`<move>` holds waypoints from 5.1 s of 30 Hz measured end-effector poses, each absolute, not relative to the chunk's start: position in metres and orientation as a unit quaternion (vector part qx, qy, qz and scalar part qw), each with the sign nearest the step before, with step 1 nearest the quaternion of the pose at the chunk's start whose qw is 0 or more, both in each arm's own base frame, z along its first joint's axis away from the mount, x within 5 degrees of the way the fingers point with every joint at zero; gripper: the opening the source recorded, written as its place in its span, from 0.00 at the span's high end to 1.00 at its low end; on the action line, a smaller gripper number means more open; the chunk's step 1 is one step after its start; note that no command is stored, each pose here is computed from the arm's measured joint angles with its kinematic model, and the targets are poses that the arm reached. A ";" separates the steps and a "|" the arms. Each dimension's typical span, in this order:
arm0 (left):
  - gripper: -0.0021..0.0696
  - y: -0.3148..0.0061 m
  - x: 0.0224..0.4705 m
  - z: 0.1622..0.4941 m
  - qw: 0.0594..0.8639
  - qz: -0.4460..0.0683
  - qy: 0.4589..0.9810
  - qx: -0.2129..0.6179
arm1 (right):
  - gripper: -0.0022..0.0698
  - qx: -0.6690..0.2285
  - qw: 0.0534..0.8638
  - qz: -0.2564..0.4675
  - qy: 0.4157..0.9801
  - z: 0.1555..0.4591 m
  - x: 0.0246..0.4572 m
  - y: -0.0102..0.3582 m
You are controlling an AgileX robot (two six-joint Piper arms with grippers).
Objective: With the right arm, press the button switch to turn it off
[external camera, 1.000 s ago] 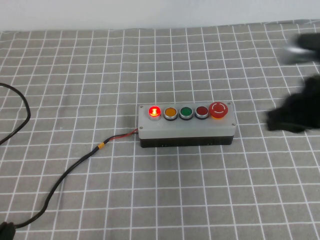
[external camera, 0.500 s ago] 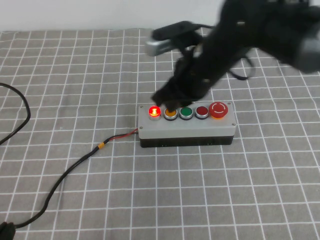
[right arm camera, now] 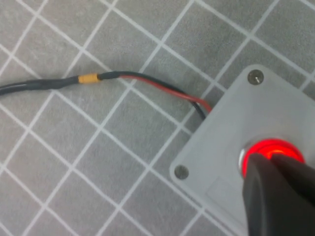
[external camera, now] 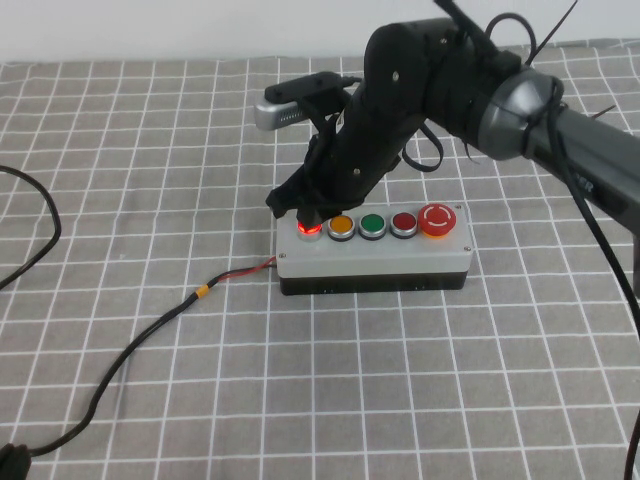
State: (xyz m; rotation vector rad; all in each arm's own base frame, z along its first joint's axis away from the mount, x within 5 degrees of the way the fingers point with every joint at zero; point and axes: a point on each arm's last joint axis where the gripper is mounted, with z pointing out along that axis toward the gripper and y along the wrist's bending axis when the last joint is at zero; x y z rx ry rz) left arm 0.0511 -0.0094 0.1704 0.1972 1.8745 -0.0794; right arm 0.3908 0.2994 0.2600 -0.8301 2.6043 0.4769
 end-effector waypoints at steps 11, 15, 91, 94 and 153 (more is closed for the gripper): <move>0.98 -0.009 0.051 0.170 0.587 -0.034 0.804 0.085 | 0.99 -0.289 0.201 0.174 0.920 0.258 0.396 0.303; 0.98 -0.009 0.051 0.170 0.587 -0.034 0.804 0.085 | 0.99 -0.290 0.199 0.171 0.920 0.257 0.397 0.303; 0.98 -0.009 0.051 0.170 0.587 -0.034 0.804 0.085 | 0.99 -0.158 0.508 0.088 0.842 0.277 0.124 0.045; 0.98 -0.009 0.051 0.170 0.587 -0.034 0.804 0.085 | 0.99 -0.114 0.567 0.070 0.813 0.247 0.108 0.029; 0.98 -0.009 0.051 0.170 0.587 -0.034 0.804 0.085 | 0.99 -0.098 0.605 0.077 0.787 0.175 0.051 0.017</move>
